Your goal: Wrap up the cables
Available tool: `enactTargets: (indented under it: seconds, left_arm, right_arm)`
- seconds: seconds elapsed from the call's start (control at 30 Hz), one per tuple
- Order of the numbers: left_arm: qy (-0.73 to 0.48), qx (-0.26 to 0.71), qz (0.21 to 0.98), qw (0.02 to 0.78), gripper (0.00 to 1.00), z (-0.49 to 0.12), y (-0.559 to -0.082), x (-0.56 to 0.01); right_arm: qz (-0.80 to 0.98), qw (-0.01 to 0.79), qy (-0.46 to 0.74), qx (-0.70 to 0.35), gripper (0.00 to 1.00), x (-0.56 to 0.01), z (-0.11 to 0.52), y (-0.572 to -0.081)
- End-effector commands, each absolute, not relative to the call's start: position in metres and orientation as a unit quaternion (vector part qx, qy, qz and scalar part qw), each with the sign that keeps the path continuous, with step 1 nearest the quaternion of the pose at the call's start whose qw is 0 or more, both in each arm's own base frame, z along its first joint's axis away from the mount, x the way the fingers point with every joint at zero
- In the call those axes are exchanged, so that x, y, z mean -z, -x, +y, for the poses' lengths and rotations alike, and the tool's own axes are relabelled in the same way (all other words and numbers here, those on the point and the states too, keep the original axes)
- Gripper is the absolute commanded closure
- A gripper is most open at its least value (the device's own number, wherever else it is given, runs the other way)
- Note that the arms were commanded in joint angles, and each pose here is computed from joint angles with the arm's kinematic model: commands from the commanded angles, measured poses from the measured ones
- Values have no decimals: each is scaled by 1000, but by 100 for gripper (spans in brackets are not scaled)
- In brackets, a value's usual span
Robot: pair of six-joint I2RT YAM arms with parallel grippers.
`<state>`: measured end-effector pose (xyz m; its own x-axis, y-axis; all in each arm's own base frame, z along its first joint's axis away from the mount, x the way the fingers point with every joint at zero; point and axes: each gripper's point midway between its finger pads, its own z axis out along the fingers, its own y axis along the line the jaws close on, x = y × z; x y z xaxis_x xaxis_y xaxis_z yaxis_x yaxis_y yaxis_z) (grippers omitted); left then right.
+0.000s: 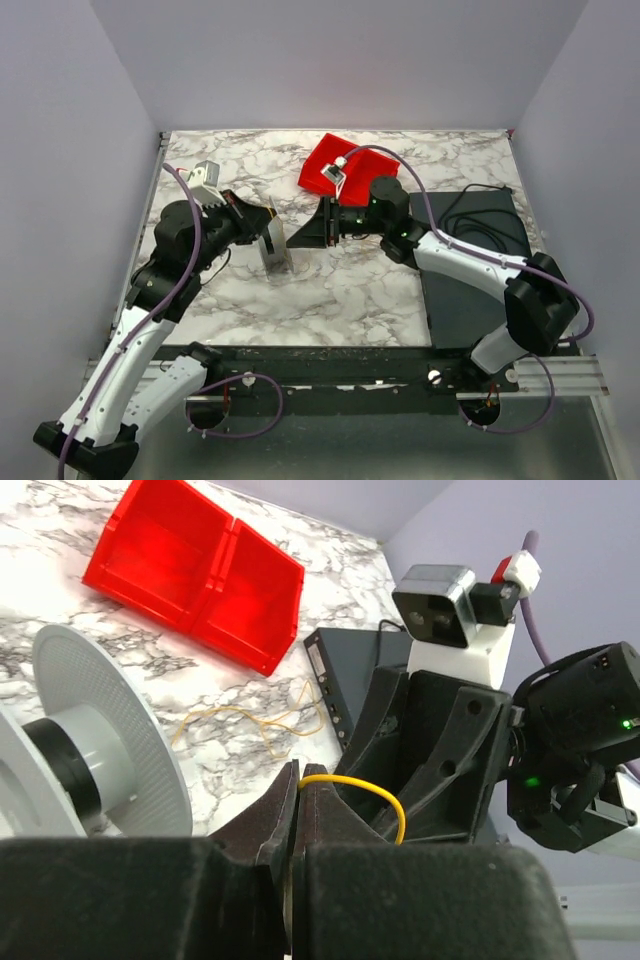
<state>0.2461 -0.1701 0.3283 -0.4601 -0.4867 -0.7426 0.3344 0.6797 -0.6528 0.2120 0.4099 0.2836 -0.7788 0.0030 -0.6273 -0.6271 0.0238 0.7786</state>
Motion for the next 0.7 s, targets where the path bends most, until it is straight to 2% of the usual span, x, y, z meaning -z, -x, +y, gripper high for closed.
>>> enactTargets:
  seconds: [0.0, 0.13, 0.43, 0.67]
  left_arm:
    - [47, 335, 792, 509, 100, -157, -242, -319]
    - [42, 333, 795, 506, 100, -161, -240, -323]
    - [42, 329, 798, 503, 100, -165, -242, -330]
    - [48, 332, 801, 495, 100, -168, -244, -324]
  right_arm:
    - [682, 246, 244, -644, 57, -267, 408, -204]
    - [690, 271, 247, -624, 53, -258, 418, -202]
    - [707, 429, 241, -508, 37, -254, 408, -227]
    - [714, 439, 293, -460, 34, -226, 436, -205]
